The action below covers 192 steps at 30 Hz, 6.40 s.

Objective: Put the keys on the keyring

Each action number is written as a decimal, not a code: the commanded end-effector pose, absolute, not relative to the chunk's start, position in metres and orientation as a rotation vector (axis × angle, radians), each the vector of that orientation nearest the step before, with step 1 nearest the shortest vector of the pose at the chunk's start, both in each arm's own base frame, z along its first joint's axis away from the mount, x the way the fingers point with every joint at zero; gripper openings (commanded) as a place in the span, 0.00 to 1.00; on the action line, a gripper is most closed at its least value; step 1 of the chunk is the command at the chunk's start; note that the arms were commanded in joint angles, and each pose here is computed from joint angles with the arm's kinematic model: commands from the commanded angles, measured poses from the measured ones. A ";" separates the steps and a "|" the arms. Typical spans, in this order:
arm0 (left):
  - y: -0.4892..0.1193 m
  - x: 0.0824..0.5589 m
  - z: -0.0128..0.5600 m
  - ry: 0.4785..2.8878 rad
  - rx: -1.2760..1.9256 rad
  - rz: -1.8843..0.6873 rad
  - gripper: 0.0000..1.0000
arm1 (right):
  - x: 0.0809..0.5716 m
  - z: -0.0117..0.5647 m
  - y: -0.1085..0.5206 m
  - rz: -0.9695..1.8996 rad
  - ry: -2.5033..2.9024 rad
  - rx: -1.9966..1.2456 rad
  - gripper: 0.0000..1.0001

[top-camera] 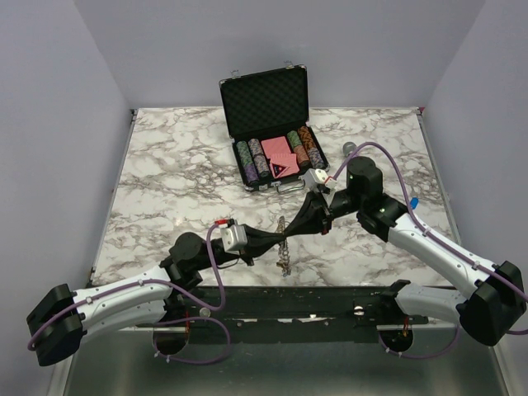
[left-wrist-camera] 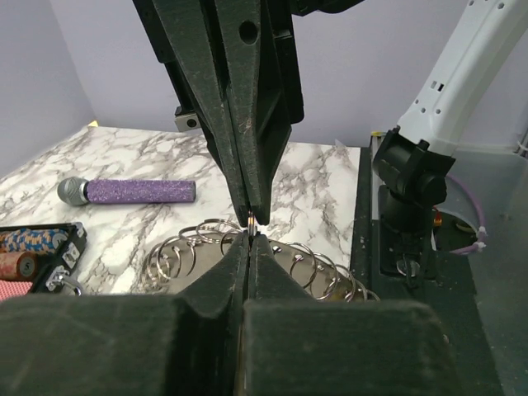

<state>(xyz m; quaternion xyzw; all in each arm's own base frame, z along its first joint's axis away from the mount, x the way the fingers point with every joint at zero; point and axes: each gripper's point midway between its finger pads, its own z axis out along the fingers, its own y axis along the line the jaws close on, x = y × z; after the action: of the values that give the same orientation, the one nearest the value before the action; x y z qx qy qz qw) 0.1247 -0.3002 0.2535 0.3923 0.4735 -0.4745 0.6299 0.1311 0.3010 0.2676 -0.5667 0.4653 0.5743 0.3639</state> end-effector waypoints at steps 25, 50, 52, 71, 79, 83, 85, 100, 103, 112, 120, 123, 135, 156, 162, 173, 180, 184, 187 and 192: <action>-0.292 0.134 0.252 1.602 1.141 -0.953 0.00 | 0.148 0.247 0.285 1.245 1.407 -1.659 0.41; -0.304 0.146 0.269 1.665 1.196 -0.918 0.00 | 0.141 0.243 0.299 1.289 1.395 -1.678 0.06; -0.304 0.147 0.270 1.662 1.187 -0.918 0.00 | 0.141 0.243 0.299 1.292 1.400 -1.671 0.00; -0.262 0.118 0.268 1.053 0.996 -0.957 0.67 | 0.121 0.283 0.288 1.247 0.975 -1.613 0.00; -0.268 0.129 0.275 0.962 1.006 -0.880 0.66 | 0.120 0.278 0.290 1.259 0.933 -1.607 0.00; -0.273 0.123 0.278 0.937 1.029 -0.919 0.58 | 0.124 0.276 0.292 1.268 0.952 -1.586 0.00; -0.278 0.118 0.276 0.937 1.057 -0.956 0.51 | 0.125 0.277 0.293 1.274 0.955 -1.579 0.00; -0.287 0.112 0.280 0.921 1.080 -1.023 0.39 | 0.129 0.276 0.295 1.287 0.995 -1.540 0.00; -0.286 0.112 0.280 0.919 1.077 -1.016 0.38 | 0.128 0.277 0.294 1.291 0.994 -1.537 0.00; -0.290 0.110 0.280 0.922 1.091 -1.041 0.30 | 0.128 0.275 0.294 1.300 1.007 -1.530 0.00; -0.292 0.112 0.282 0.928 1.091 -1.045 0.20 | 0.128 0.276 0.295 1.305 1.002 -1.521 0.00; -0.294 0.114 0.280 0.943 1.096 -1.041 0.11 | 0.128 0.278 0.295 1.309 0.999 -1.516 0.00; -0.296 0.124 0.260 1.086 1.133 -1.008 0.00 | 0.127 0.283 0.295 1.310 0.994 -1.502 0.00; -0.301 0.120 0.252 1.178 1.027 -1.161 0.00 | 0.130 0.290 0.295 1.412 1.107 -1.300 0.00; -0.302 0.120 0.245 1.187 1.017 -1.170 0.00 | 0.135 0.290 0.297 1.423 1.146 -1.248 0.00; -0.288 0.120 0.263 1.121 0.924 -1.156 0.28 | 0.136 0.287 0.295 1.410 1.161 -1.234 0.00; -0.272 0.121 0.273 1.085 0.891 -1.085 0.40 | 0.125 0.284 0.292 1.399 1.088 -1.328 0.00; -0.274 0.118 0.281 1.059 0.944 -1.062 0.41 | 0.116 0.280 0.287 1.389 1.034 -1.396 0.00; -0.281 0.119 0.285 1.058 0.989 -1.062 0.40 | 0.112 0.281 0.285 1.383 0.991 -1.430 0.01; -0.293 0.119 0.286 1.052 1.042 -1.086 0.39 | 0.110 0.283 0.285 1.375 0.964 -1.444 0.00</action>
<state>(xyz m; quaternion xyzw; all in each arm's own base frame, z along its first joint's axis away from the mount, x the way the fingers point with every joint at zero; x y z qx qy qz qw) 0.1214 -0.2850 0.2842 0.4225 0.4669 -0.4689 0.6193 0.1185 0.2880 0.2722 -0.5583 0.4307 0.5610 0.4336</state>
